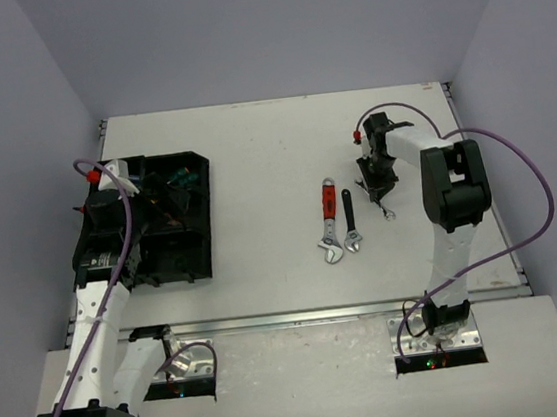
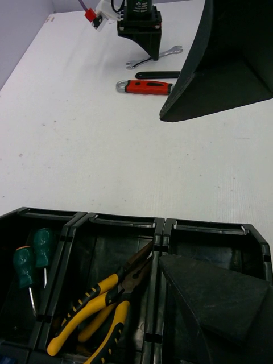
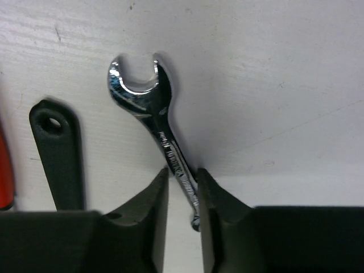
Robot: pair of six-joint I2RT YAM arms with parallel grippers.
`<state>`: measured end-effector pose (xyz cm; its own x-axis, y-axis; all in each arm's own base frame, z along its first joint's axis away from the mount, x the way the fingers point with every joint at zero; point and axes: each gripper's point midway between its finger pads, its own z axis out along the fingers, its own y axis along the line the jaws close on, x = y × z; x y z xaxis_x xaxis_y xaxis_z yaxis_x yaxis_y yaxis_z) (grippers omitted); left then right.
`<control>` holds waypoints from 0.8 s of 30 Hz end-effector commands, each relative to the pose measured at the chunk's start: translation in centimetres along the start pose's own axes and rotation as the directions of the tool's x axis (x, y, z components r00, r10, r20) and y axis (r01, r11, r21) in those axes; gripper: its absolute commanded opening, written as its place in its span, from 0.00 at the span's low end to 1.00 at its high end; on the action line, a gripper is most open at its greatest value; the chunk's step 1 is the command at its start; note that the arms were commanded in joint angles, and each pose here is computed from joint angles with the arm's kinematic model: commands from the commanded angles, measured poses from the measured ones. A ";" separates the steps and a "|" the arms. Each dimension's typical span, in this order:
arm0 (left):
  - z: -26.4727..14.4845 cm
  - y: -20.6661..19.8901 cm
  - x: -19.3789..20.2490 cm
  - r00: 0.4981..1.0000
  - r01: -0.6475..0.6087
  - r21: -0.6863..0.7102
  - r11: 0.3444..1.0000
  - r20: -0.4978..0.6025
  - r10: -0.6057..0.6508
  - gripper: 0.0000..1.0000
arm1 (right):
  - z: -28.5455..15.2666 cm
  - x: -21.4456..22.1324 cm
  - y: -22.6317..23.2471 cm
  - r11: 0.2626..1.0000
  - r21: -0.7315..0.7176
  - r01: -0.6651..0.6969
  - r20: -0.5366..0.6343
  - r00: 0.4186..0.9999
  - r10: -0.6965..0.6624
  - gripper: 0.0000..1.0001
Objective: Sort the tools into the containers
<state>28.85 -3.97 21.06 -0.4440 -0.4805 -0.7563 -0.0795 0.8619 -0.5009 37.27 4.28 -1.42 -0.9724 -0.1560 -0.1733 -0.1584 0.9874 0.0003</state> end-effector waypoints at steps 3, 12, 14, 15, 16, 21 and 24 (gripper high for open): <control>-0.1 -1.5 -0.8 0.999 -0.039 0.072 0.997 0.036 0.037 1.00 | 2.5 2.7 1.5 1.000 -0.024 0.001 -0.093 0.996 -0.003 0.00; 0.0 -2.5 0.0 0.999 -0.042 0.141 0.989 0.004 0.042 1.00 | -1.8 1.9 1.9 0.995 -0.004 -0.103 0.056 0.993 0.103 0.00; 0.4 -2.9 0.5 0.999 -0.035 0.171 0.985 -0.027 0.040 1.00 | -3.2 1.9 1.9 0.994 -0.004 -0.112 0.094 0.989 0.112 0.00; 0.5 -3.1 0.7 0.998 -0.032 0.179 0.983 -0.039 0.039 1.00 | -3.5 2.2 2.0 0.994 -0.006 -0.113 0.097 0.989 0.113 0.00; 0.6 -3.2 0.8 0.998 -0.029 0.187 0.982 -0.049 0.039 1.00 | -3.9 2.2 2.1 0.994 -0.011 -0.113 0.106 0.988 0.114 0.00; 1.0 -3.7 1.3 0.996 -0.009 0.219 0.976 -0.083 0.028 1.00 | -5.7 2.2 2.5 0.993 -0.027 -0.113 0.155 0.981 0.116 0.00; 1.1 -3.7 1.4 0.996 -0.005 0.220 0.976 -0.086 0.025 1.00 | -6.4 2.3 2.7 0.993 -0.040 -0.111 0.175 0.978 0.116 0.00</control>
<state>29.06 -7.04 19.76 -0.5508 -0.4589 -0.6972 0.0396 0.8200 -0.5710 32.78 5.89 2.50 -0.9631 -0.0564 -0.2633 -0.0676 0.9971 0.0337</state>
